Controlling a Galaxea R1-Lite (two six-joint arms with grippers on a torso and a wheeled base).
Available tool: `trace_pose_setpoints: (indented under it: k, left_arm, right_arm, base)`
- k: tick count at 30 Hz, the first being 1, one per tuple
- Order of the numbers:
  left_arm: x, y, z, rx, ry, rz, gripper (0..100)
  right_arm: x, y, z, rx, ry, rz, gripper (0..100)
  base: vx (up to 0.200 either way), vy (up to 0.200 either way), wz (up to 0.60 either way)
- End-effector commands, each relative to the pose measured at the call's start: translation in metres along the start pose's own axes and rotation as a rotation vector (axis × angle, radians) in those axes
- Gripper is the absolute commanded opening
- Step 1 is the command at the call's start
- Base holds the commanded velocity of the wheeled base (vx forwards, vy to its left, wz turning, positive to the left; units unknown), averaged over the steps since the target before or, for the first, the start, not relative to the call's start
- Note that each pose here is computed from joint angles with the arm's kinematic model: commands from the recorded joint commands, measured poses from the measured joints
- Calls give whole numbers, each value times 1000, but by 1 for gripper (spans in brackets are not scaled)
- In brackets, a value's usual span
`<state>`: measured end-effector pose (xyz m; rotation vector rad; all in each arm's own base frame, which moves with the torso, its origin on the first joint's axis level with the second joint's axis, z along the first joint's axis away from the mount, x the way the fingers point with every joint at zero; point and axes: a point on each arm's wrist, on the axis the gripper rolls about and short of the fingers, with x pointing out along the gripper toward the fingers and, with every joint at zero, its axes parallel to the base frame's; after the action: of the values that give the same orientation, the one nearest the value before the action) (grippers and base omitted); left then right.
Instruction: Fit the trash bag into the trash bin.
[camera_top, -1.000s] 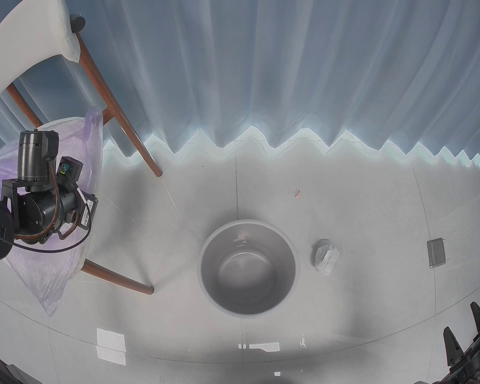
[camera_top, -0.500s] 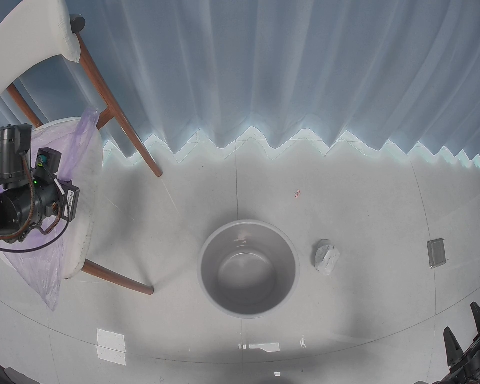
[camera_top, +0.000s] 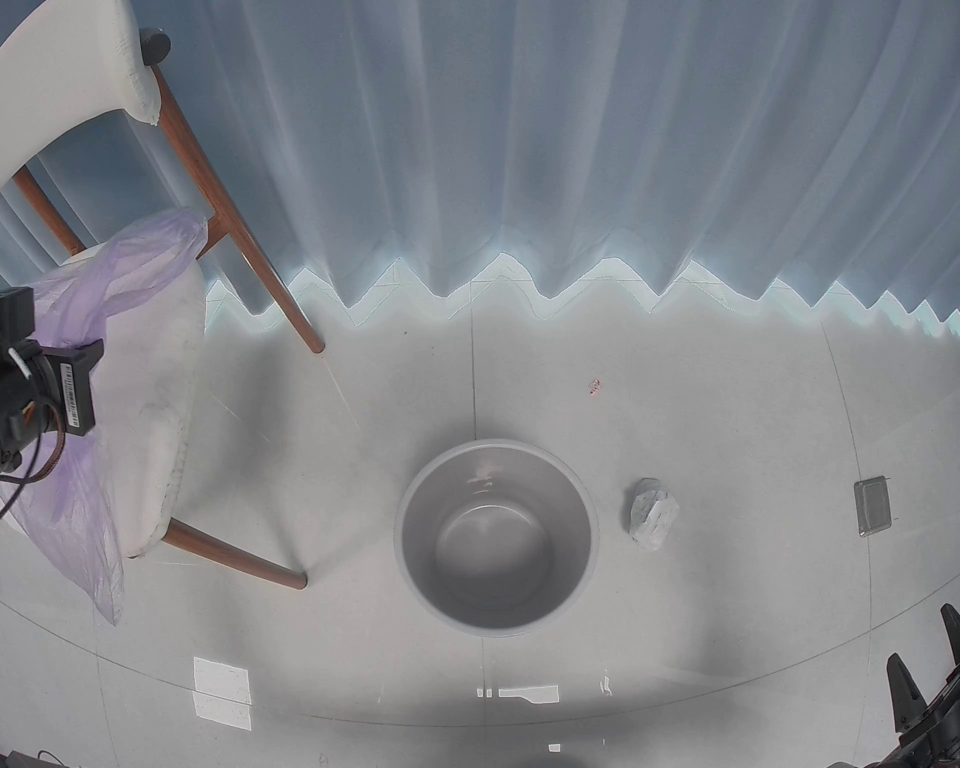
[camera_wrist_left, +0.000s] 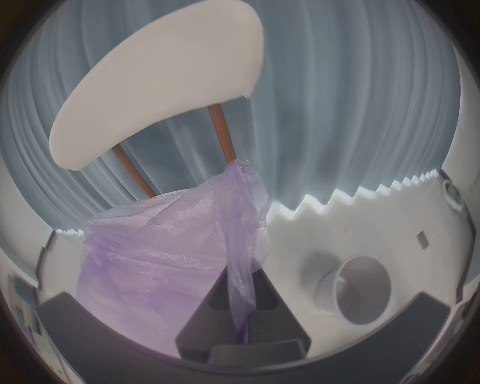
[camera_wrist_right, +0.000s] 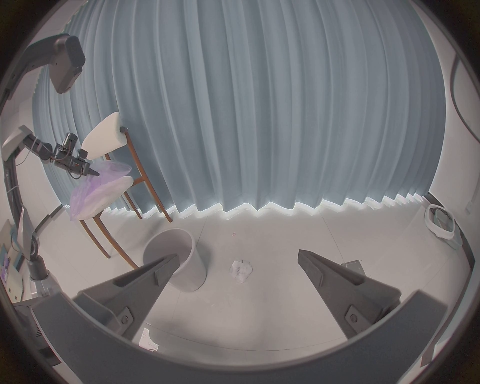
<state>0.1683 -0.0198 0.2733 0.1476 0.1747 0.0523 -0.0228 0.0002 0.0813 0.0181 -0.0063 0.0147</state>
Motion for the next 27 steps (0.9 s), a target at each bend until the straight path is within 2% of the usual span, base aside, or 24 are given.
trace_pose_setpoints:
  k: [1, 7, 12, 13, 15, 22, 24, 27]
  left_arm:
    - [-30, 10, 6, -71, -91, -21, 0]
    - [-40, 7, -2, -142, -105, -185, 0]
    - [-46, 8, 0, -155, -136, -242, 0]
    - [-46, 7, 1, -152, -155, -281, 0]
    - [-46, 6, 3, -157, -171, -305, 0]
    - [-48, 3, 16, -345, -232, -386, 0]
    - [-48, 2, 16, -364, -234, -401, 0]
    - [-51, 0, 19, -372, -246, -480, 0]
  right_arm:
    - [0, 0, -5, 0, 0, 1, 100]
    - [0, 0, -5, 0, 0, 1, 100]
    - [0, 0, -5, 0, 0, 1, 100]
    - [0, 0, -5, 0, 0, 1, 100]
    - [0, 0, -5, 0, 0, 1, 100]
    - [0, 0, -5, -1, 0, 1, 100]
    - [0, 0, -5, -1, 0, 1, 100]
    - [0, 0, -5, -1, 0, 1, 100]
  base:
    - [0, 0, 0]
    - [0, 0, 0]
    - [0, 0, 0]
    - [0, 0, 0]
    - [0, 0, 0]
    - [0, 0, 0]
    - [0, 0, 0]
    - [0, 0, 0]
